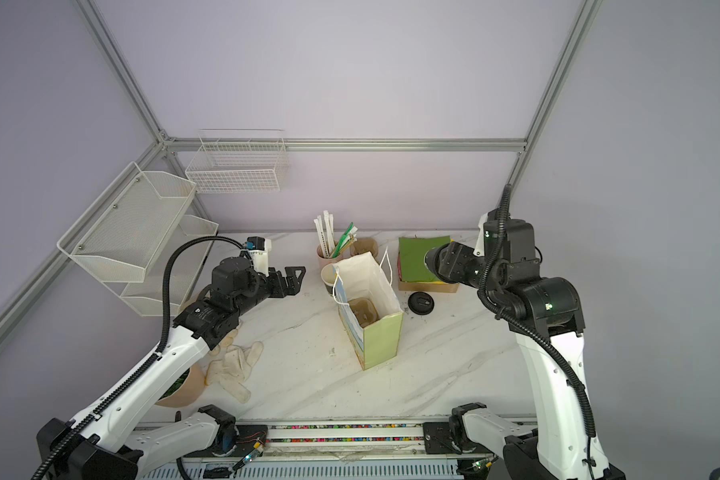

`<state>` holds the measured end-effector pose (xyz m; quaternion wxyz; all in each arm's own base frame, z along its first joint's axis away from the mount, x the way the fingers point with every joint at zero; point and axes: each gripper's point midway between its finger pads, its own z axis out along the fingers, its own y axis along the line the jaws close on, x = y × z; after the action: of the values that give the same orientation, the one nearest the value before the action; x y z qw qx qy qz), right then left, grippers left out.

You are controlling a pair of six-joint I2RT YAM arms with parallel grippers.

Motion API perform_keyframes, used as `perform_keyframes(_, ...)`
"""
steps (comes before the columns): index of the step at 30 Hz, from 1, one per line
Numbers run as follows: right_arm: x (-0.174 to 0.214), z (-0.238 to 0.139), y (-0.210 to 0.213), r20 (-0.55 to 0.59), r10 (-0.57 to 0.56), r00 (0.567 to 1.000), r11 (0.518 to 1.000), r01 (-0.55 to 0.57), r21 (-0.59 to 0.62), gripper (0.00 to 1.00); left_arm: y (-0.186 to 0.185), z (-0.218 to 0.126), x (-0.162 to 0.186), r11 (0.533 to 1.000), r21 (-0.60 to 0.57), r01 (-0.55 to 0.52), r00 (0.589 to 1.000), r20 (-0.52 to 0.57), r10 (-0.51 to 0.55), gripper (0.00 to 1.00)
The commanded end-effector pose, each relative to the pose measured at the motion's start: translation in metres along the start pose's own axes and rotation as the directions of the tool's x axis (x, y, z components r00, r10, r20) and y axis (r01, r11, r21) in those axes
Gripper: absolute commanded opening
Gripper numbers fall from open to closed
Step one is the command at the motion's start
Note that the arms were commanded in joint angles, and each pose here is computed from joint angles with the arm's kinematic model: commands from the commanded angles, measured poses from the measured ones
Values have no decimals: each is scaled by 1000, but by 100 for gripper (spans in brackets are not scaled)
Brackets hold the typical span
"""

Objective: Pack the takeout coffee
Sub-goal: 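Raise the held coffee cup high and swing it toward the paper bag, then carry the coffee cup over the paper bag opening with the right gripper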

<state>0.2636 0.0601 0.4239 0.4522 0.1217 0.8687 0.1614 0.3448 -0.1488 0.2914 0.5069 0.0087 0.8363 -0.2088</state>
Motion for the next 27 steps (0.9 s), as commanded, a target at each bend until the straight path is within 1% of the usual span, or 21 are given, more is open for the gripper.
perform_keyframes(1,-13,-13,21,46,-34,998,995,38,-91,72,-3,-4,-14,1000,9,-4,999,36,4,100)
perform_keyframes(5,-22,-25,38,75,-49,996,985,60,-161,72,-2,-4,-14,1000,4,-6,999,35,6,100)
perform_keyframes(10,-27,-32,55,91,-72,993,972,90,-217,72,0,-3,-14,1000,-3,-8,999,36,8,100)
perform_keyframes(16,-25,-23,69,71,-109,992,962,123,-242,72,2,-1,-13,1000,-15,-13,999,31,14,100)
perform_keyframes(21,-16,-9,83,22,-150,988,954,151,-258,72,6,0,-13,999,-32,-16,999,30,17,100)
perform_keyframes(27,-7,-2,105,-10,-197,980,940,186,-287,72,10,3,-12,999,-49,-18,1000,22,19,100)
